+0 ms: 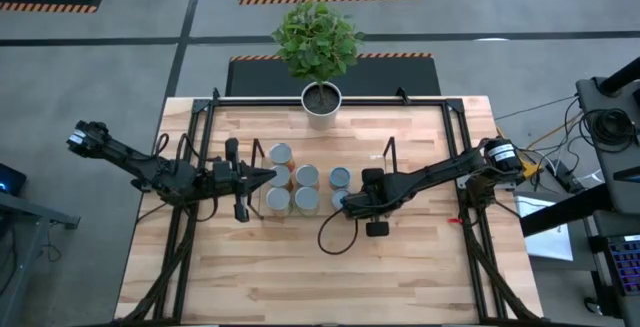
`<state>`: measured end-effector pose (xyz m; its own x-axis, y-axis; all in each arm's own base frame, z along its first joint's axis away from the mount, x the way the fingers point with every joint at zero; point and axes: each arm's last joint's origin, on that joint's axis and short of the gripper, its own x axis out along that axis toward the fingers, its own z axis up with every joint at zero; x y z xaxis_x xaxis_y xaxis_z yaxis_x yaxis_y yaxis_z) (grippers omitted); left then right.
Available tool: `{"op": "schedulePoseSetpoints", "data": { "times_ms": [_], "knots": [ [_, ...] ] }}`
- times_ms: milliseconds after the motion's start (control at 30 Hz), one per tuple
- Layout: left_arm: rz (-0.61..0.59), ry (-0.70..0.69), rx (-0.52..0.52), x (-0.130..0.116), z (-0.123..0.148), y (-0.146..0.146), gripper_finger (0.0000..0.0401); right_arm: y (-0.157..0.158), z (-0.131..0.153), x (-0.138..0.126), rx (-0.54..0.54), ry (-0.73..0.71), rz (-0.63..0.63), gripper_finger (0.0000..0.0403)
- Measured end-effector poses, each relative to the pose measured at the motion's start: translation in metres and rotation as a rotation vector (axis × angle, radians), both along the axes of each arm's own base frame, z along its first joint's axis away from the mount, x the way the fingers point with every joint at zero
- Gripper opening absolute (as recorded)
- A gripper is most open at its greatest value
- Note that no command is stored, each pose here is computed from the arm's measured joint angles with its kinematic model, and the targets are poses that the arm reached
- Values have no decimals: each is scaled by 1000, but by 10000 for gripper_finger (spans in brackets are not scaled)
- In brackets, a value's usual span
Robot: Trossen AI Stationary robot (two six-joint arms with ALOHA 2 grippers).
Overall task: Pick and place cans onto a shelf
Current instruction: Put the canned mushrooms on the shelf
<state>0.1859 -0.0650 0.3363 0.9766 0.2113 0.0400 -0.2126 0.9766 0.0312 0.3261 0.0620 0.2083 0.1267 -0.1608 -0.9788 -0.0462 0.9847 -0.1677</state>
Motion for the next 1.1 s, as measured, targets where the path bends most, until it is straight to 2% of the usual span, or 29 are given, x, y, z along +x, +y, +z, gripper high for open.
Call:
{"op": "schedulePoseSetpoints", "data": {
  "times_ms": [1100],
  "knots": [
    [0, -2, -1, 0, 0, 0, 0, 0, 0, -3, 5, 28, -32, 17]
  ]
}}
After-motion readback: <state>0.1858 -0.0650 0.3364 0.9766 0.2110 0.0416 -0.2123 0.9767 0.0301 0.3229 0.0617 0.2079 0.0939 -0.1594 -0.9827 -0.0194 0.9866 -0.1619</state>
